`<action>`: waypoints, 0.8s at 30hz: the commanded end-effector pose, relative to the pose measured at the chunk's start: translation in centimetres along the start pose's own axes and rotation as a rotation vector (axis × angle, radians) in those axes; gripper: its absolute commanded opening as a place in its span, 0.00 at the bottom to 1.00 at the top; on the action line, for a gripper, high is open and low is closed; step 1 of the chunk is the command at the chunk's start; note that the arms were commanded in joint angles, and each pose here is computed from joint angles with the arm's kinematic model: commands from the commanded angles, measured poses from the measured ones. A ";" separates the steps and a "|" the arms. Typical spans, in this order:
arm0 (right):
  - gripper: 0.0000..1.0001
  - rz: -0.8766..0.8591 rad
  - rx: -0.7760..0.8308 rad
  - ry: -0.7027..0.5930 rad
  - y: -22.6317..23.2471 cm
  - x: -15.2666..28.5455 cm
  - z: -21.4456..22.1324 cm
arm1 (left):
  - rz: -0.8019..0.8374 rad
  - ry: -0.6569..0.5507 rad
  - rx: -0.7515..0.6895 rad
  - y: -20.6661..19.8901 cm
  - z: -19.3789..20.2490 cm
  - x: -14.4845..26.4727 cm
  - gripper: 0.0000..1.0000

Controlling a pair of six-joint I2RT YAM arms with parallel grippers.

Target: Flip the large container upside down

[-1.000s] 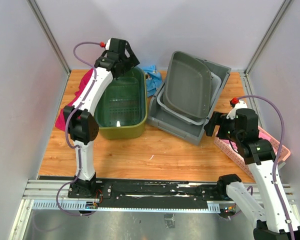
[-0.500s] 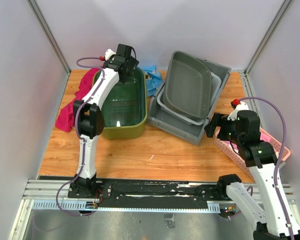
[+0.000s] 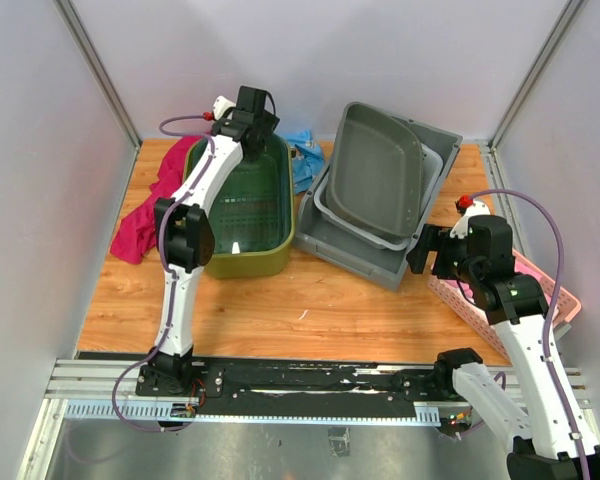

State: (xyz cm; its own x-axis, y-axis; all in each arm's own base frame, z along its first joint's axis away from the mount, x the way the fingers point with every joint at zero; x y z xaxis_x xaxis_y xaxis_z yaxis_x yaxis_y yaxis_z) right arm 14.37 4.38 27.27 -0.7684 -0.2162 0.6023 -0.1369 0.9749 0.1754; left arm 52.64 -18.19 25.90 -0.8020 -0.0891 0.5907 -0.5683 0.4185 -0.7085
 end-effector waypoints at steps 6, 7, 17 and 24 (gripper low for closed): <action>0.86 -0.032 0.022 0.009 0.4 0.0 0.1 | 0.037 -0.014 0.035 -0.4 0.4 0.1 0.52; 0.86 -0.032 0.017 0.008 0.4 0.0 0.1 | 0.045 -0.017 0.027 -0.6 0.3 0.3 0.48; 0.86 -0.036 -0.001 -0.003 0.5 -0.2 -0.1 | 0.162 -0.097 -0.074 -3.6 -2.8 5.4 0.13; 0.86 -0.032 -0.006 -0.002 0.5 -0.2 0.1 | 0.274 -0.091 -0.165 -5.6 -4.6 9.6 0.00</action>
State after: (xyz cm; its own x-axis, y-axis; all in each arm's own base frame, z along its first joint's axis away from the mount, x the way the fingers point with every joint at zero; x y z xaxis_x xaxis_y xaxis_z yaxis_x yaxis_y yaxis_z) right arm 14.47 4.48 27.19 -0.7633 -0.2226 0.6065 -0.1373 0.9732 0.1845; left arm 50.79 -18.06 30.96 -0.8691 -0.0576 0.4914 -0.4480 0.5130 -0.7322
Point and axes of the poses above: each gripper's point midway between its finger pads, its own x axis back along the fingers, its own y axis along the line the jaws close on, z = x × y, the point moved 10 cm from there along x, back along the fingers, and after that the axes turned 6 degrees about x, right-handed, at the moved point
